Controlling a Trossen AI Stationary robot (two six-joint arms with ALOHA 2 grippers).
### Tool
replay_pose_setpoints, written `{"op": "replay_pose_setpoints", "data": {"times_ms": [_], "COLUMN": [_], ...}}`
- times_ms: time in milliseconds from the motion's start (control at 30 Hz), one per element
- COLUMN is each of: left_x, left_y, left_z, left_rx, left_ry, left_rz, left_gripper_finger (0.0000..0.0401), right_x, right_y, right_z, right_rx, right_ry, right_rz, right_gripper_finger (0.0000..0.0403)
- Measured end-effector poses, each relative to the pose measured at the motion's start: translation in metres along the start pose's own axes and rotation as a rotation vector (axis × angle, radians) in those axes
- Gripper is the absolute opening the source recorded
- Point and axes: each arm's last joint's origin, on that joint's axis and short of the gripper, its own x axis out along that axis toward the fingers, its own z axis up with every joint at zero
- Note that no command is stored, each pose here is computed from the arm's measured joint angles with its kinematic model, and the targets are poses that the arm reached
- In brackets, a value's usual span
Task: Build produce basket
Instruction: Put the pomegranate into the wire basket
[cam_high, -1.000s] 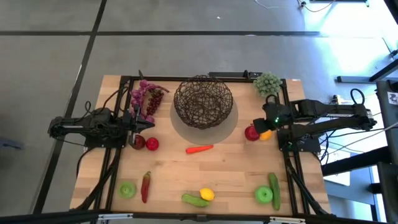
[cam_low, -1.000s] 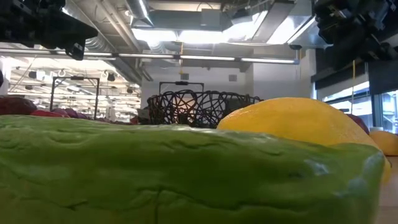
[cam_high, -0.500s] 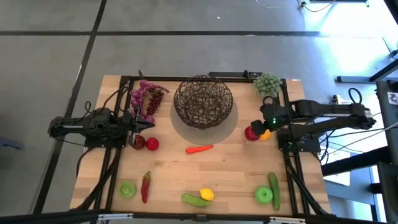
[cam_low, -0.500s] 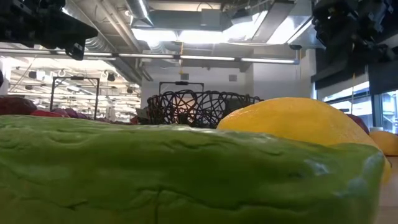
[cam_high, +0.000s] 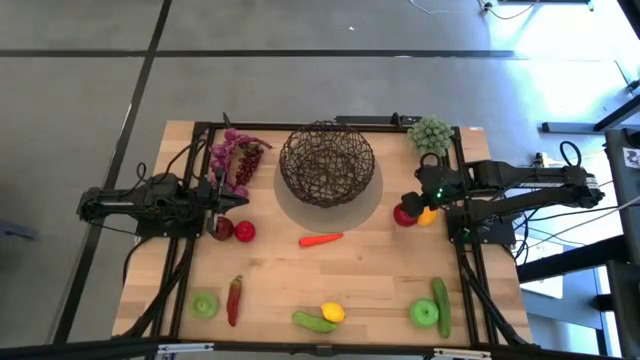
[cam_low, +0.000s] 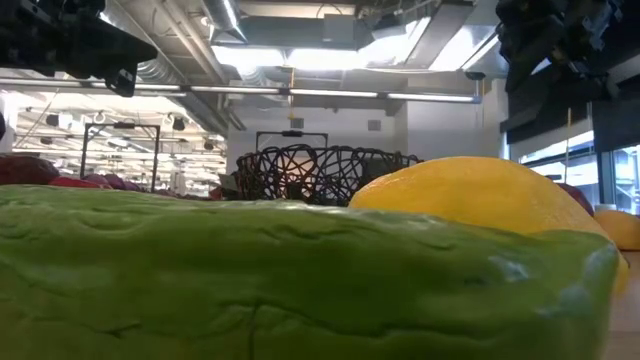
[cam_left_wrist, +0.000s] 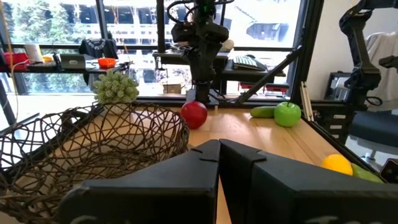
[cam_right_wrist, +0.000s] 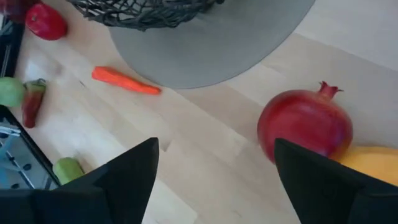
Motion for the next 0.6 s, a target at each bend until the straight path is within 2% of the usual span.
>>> {"op": "replay_pose_setpoints", "data": {"times_ms": [200, 367, 600], "left_x": [0.0000, 0.0000, 0.0000], "left_y": [0.0000, 0.0000, 0.0000], "left_z": [0.0000, 0.0000, 0.0000], "left_rx": [0.000, 0.000, 0.000], "left_ry": [0.000, 0.000, 0.000], "left_rz": [0.001, 0.000, 0.000], "left_gripper_finger": [0.0000, 0.0000, 0.0000], "right_x": [0.0012, 0.0057, 0.0096], "right_y": [0.0006, 0.0015, 0.0033], "right_z": [-0.0003, -0.0016, -0.0014], "right_rx": [0.007, 0.122, 0.162], "right_ry": [0.019, 0.075, 0.093], "right_rz": [0.002, -0.013, -0.020], "right_gripper_finger": [0.0314, 0.0314, 0.0314]}}
